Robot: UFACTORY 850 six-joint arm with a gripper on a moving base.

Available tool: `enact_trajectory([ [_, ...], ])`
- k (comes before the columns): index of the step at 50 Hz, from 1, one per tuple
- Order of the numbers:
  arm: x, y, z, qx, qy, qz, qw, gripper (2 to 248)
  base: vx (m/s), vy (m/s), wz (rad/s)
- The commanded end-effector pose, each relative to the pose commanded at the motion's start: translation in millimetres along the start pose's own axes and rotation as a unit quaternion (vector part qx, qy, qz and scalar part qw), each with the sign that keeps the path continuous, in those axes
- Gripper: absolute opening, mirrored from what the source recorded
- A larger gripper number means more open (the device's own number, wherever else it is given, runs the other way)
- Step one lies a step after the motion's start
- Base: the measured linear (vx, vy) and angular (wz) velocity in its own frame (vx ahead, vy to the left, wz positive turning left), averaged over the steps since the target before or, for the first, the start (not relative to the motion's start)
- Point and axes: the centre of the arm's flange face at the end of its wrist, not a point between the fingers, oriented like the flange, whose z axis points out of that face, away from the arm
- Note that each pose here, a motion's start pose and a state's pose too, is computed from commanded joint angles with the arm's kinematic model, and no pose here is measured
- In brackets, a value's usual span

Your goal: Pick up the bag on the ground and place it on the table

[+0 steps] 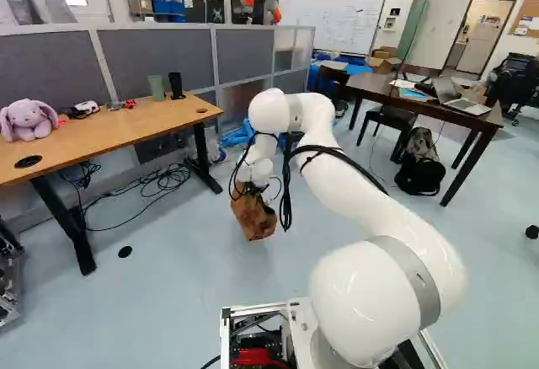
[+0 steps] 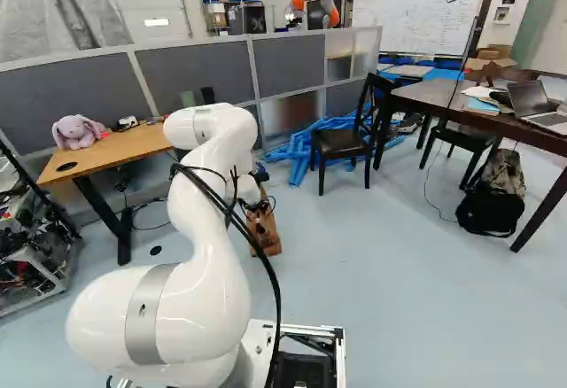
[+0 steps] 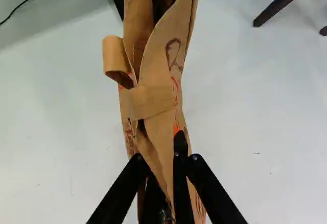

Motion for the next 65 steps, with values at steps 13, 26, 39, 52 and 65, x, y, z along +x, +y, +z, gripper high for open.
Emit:
enact_trajectory([
  [13, 7.0, 1.4, -17.8, 0.0, 0.005, 0.0, 1.0, 21, 0.0, 0.0, 0.0],
  [26, 13.7, 2.8, -35.6, -0.001, 0.01, 0.0, 1.0, 21, 0.0, 0.0, 0.0],
  [39, 20.3, 4.1, -53.4, -0.001, 0.015, 0.001, 0.9999, 21, 0.0, 0.0, 0.0],
  [52, 26.5, 5.4, -71.1, -0.002, 0.021, 0.001, 0.9998, 21, 0.0, 0.0, 0.0],
  [65, 32.6, 6.7, -88.9, -0.003, 0.028, 0.001, 0.9996, 21, 0.0, 0.0, 0.0],
])
